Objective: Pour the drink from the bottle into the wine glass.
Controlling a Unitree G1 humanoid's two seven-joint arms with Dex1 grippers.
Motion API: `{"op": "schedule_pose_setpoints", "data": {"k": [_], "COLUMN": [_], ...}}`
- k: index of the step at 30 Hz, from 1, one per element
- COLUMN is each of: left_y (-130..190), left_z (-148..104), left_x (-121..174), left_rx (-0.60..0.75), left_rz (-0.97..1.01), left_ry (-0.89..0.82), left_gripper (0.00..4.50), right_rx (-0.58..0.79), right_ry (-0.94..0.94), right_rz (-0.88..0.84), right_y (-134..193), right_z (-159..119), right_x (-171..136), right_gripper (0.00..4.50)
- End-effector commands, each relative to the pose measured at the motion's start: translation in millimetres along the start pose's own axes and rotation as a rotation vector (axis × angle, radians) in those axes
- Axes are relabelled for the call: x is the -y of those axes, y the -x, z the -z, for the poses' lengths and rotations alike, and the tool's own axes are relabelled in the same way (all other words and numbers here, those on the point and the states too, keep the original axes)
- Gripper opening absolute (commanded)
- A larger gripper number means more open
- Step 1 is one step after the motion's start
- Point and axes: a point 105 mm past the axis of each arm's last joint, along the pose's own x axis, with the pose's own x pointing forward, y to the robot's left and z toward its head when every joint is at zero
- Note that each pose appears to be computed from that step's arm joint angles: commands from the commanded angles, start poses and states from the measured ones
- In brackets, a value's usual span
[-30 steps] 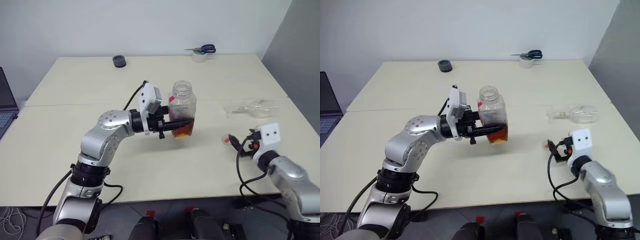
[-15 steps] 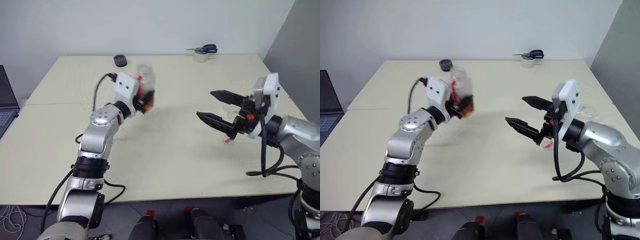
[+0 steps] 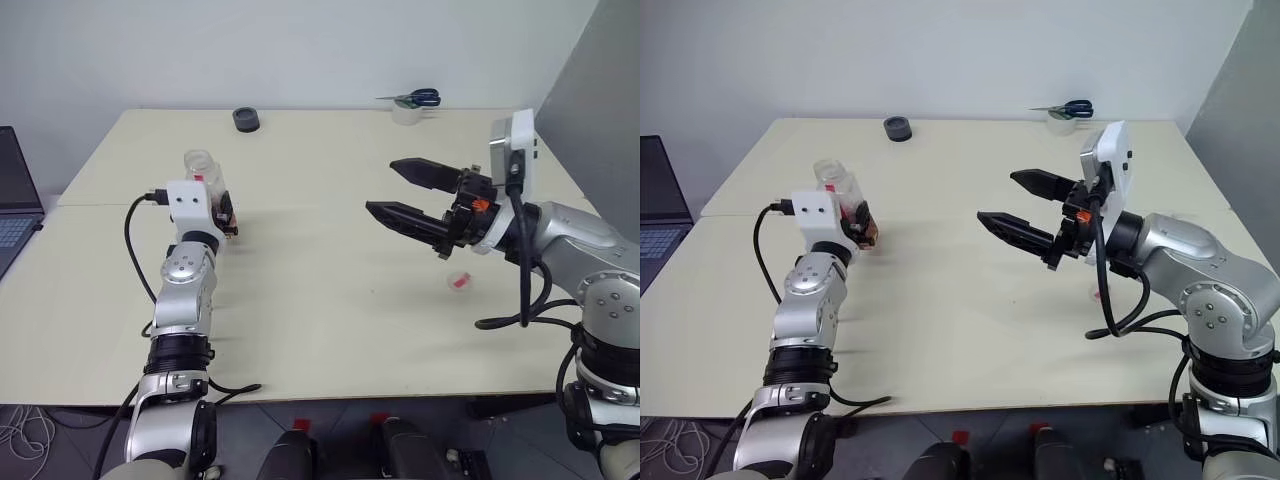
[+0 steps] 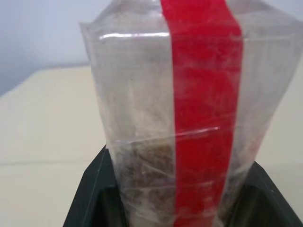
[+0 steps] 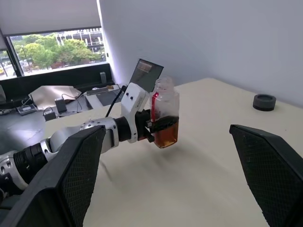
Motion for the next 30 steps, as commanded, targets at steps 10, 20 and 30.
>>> {"op": "schedule_pose_setpoints", "data": {"k": [10, 20, 30], "left_y": [-2.4, -1.8, 18.0], "left_z": [0.9, 7.5, 22.1], "left_x": [1.3, 2.6, 11.5], "left_rx": [0.015, -0.01, -0.053], "left_rz": [0.043, 0.06, 0.076], "left_ry": [0.052, 0.101, 0.1], "left_gripper": [1.81, 3.97, 4.48], "right_rx": [0.035, 0.04, 0.004], "right_ry": [0.037, 0.037, 0.034], "right_rz": [0.005, 0.017, 0.046], "right_y": [-1.4, -2.5, 4.1], "right_z": [-9.6, -9.3, 6.9], "right_x": [-4.7, -5.2, -6.3], "right_gripper": [4.47, 4.5, 4.5]}}
